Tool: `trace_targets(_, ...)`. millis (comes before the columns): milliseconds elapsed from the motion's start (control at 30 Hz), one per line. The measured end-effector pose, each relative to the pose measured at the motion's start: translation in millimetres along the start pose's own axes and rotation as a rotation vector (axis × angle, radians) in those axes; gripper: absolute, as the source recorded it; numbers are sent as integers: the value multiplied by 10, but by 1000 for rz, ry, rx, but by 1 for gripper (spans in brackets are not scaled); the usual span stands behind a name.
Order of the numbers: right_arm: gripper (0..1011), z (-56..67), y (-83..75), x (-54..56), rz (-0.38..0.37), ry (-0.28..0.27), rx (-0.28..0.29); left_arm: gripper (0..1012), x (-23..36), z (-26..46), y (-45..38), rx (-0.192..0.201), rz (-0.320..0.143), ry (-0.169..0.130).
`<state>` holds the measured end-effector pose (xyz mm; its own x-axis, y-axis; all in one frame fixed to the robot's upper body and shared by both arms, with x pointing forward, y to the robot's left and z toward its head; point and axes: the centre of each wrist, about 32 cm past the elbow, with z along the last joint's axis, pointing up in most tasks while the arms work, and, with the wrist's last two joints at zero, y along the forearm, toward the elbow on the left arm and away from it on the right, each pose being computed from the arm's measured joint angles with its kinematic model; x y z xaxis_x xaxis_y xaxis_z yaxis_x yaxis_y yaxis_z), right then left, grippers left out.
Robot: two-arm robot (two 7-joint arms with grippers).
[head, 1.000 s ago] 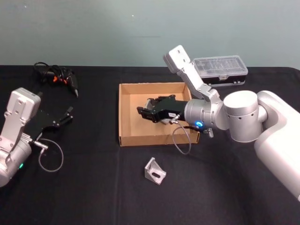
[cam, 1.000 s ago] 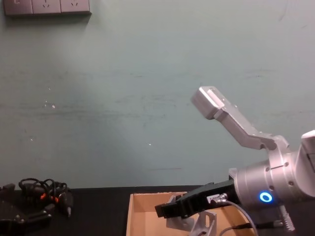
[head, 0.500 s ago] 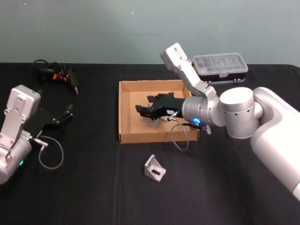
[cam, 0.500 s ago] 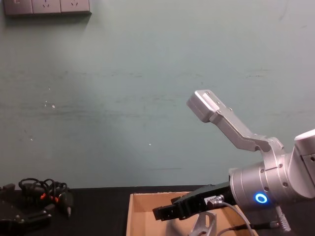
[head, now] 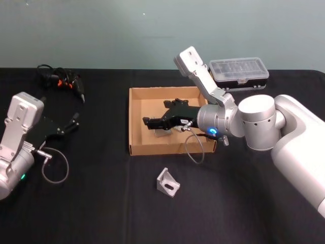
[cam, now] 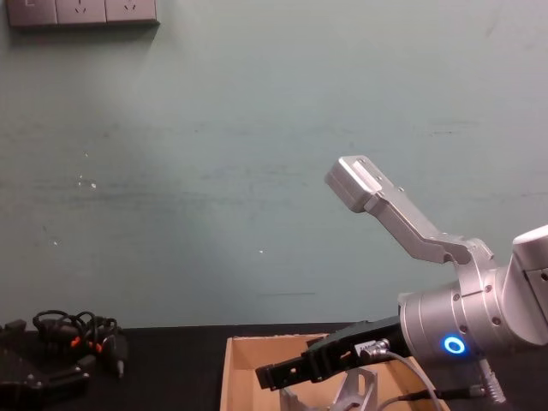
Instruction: Use one hand to pick up the angle iron from the table and place it into the box.
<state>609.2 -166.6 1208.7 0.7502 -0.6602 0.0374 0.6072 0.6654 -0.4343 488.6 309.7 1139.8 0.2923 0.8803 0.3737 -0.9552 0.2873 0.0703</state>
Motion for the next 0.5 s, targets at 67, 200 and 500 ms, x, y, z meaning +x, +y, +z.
trace_targets(67,1003,-1,-1,0,0,0,0,1000,0,0,0,0,0,0)
trace_targets(200,1000,-2,-2,0,0,0,0,1000,0,0,0,0,0,0)
trace_targets(500,1000,-15,-61,-8,-1,-8,10,1000,0,0,0,0,0,0)
